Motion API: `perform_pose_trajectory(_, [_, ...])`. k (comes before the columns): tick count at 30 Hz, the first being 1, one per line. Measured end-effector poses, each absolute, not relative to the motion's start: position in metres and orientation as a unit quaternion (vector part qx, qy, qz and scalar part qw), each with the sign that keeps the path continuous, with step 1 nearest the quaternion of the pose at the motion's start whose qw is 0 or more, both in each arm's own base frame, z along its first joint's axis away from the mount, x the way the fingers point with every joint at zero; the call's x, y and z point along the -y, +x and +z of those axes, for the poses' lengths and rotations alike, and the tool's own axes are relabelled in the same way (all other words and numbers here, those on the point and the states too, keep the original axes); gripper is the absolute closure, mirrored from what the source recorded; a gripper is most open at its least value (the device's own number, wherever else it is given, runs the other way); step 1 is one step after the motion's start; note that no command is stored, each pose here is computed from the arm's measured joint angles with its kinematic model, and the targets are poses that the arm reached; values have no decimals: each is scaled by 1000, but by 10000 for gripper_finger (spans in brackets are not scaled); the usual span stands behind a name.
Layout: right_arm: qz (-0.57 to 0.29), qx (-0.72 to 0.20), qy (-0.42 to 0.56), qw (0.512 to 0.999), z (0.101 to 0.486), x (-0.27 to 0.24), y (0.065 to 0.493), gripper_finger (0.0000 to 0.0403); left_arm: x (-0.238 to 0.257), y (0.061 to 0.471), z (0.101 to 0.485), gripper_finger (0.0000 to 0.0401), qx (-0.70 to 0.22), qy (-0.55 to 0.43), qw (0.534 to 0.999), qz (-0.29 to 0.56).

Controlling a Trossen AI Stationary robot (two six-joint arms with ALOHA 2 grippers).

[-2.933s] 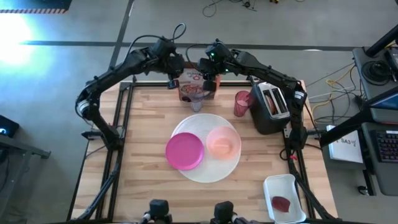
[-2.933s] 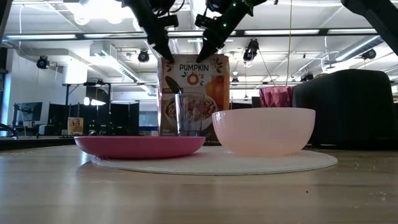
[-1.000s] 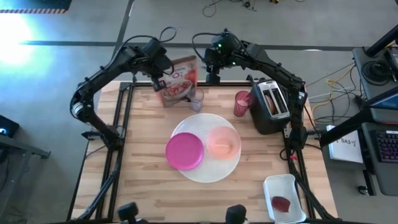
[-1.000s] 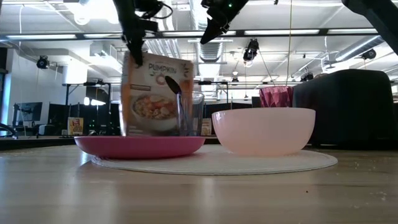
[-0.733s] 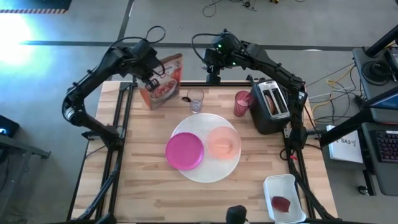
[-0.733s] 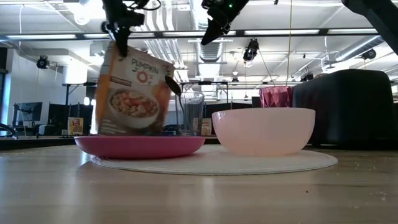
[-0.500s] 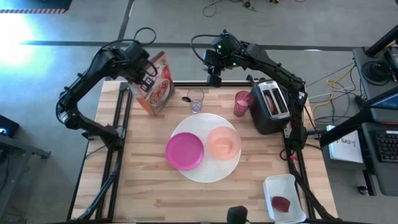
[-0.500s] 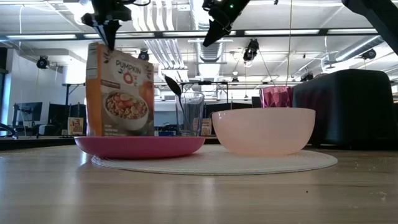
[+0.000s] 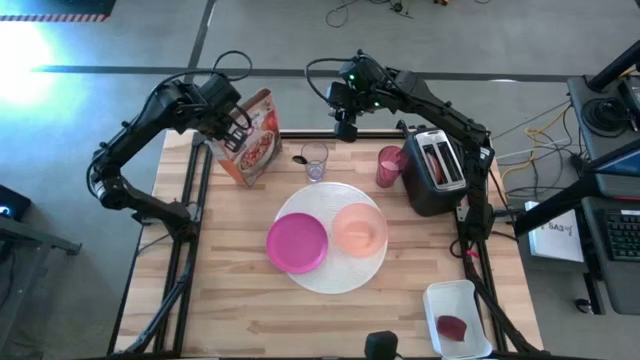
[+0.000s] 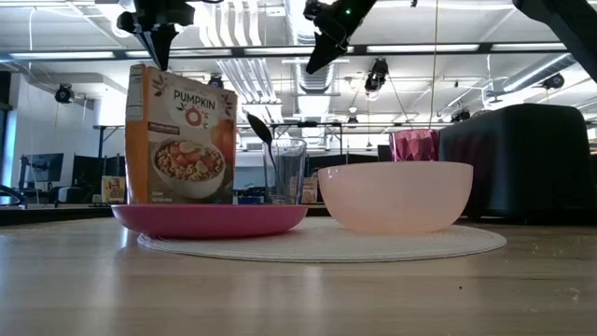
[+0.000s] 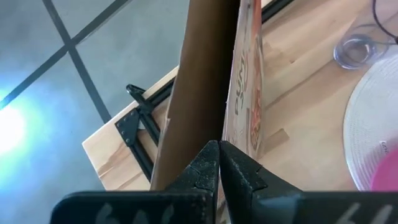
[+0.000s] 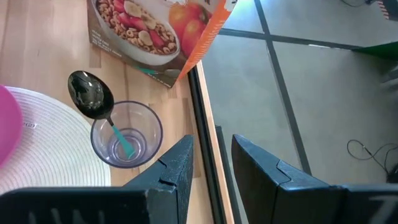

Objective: Arrange a breakfast setting
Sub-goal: Move the cereal box on the top left of the table

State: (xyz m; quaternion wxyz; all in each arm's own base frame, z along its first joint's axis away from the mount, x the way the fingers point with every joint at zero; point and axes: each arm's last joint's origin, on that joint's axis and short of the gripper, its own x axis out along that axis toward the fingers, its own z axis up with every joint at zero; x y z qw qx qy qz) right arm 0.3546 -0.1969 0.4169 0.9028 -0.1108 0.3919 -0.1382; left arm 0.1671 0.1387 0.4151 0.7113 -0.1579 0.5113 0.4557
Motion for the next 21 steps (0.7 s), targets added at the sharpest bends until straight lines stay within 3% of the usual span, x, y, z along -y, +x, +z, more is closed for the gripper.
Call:
perform_pose_trajectory(12, [-136, -400, -107, 900, 412, 198, 356, 303, -146, 180, 405, 400, -541, -157, 712, 419])
perform_pose_trajectory(21, [-136, -400, -107, 900, 412, 198, 356, 303, -148, 181, 404, 364, -553, -134, 712, 410])
